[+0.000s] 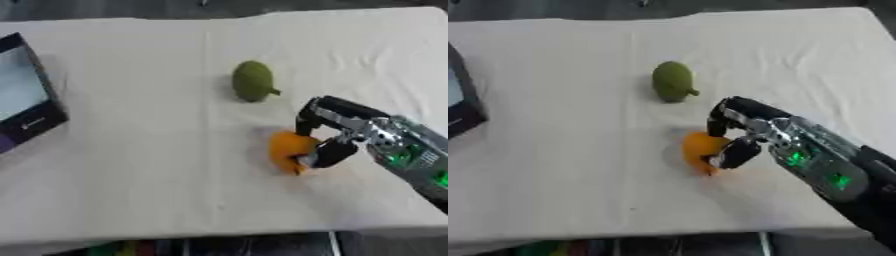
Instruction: Pick up the objects with one hand, pass them to the other hand, and then place them into the box on the other side of the table.
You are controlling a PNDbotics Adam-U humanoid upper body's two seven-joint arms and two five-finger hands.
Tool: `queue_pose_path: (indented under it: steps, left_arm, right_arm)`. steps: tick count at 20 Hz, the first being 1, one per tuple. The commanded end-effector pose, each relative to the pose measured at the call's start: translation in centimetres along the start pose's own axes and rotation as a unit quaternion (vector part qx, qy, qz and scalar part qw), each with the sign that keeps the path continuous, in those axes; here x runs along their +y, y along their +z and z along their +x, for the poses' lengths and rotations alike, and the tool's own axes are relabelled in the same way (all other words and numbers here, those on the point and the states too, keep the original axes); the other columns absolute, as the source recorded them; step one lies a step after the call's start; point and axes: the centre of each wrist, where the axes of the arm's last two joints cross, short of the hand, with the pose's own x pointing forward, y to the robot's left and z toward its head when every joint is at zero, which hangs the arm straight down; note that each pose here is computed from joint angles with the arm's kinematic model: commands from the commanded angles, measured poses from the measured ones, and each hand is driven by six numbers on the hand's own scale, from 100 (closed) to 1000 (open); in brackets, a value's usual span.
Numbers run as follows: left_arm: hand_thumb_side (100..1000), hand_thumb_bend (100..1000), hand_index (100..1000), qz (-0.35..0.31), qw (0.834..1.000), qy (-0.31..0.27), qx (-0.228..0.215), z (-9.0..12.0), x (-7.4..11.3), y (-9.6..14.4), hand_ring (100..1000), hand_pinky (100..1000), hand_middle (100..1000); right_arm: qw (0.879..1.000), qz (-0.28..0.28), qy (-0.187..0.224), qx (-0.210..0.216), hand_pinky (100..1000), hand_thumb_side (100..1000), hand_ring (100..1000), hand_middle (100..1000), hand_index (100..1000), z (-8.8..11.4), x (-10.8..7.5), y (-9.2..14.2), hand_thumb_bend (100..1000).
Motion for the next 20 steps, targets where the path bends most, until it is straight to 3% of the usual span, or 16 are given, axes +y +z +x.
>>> queue_pose_path:
  steps: [1,14,20]
  left_arm:
    - [436,724,789,0.025,1.0,-0.003,-0.006,0.2,2.1,-0.2,734,802,741]
    - [437,724,787,0.023,1.0,-0.009,-0.008,0.2,2.3,-0.2,730,797,733]
    - [438,730,786,0.016,0.999,-0.008,-0.037,1.6,2.4,0.1,728,793,732]
  right_arm:
    - [0.999,-0.017,0.015,-0.023,717,100,626,453,476,0.3,-1.6,0.8,304]
    - [0.994,-0.064,0.014,-0.084,704,100,623,472,521,0.1,-4.3,1.4,292]
    - [0.987,-0.112,-0.007,-0.112,716,100,625,474,530,0.5,-5.5,1.5,275]
